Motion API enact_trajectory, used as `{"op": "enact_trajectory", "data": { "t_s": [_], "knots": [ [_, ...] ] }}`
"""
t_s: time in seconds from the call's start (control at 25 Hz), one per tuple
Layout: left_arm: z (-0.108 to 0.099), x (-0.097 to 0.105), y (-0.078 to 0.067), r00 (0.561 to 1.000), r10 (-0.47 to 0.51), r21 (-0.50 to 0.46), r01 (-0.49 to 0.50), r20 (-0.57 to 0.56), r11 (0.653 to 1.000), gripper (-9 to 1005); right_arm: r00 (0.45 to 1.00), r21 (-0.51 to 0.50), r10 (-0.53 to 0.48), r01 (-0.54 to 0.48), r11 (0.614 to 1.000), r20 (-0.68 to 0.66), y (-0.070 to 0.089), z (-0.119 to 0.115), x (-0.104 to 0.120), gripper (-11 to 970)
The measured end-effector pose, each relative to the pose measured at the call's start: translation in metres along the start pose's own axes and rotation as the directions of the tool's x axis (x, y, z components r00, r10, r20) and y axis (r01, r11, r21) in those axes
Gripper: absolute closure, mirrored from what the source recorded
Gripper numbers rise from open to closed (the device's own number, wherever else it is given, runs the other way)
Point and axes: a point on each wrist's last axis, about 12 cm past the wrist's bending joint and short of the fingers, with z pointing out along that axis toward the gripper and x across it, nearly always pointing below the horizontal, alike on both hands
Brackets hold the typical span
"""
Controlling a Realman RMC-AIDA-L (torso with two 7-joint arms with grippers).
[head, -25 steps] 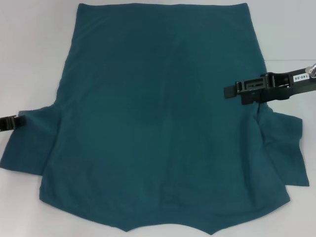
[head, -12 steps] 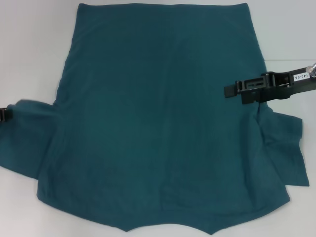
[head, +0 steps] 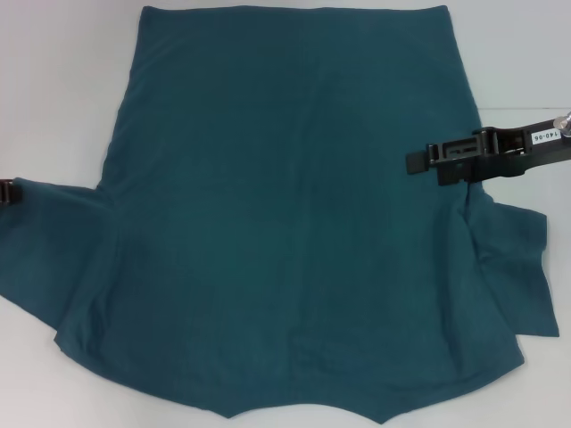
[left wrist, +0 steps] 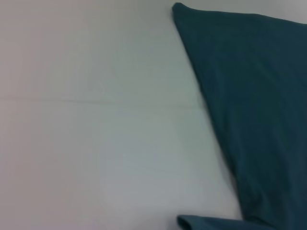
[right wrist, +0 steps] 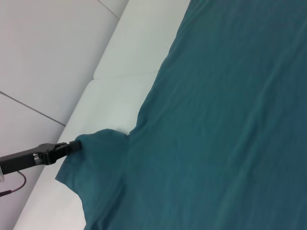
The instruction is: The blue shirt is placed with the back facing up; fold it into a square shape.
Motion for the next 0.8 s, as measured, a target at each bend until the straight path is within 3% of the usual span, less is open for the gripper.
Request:
{"op": "enact_trajectory", "data": {
  "t_s": [0.2,0.56,0.8],
  "knots": [
    [0.003,-0.004,-0.018,0.999,-0.005,0.043,0.007,-0.036,0.999,995,1.000,0.000,-0.001,0.001,1.000,0.001,0.000,0.000,0.000,34],
    [0.001,-0.028,-0.071,0.988,-0.005,0.117,0.023,-0.156,0.993,988,1.000,0.000,0.000,0.000,1.000,0.000,0.000,0.000,0.000,35],
    [0.011,-0.035,-0.095,0.978,-0.010,0.128,0.037,-0.206,0.991,983,1.000,-0.003,-0.004,0.004,1.000,-0.006,0.002,0.002,0.000,35]
  ]
}}
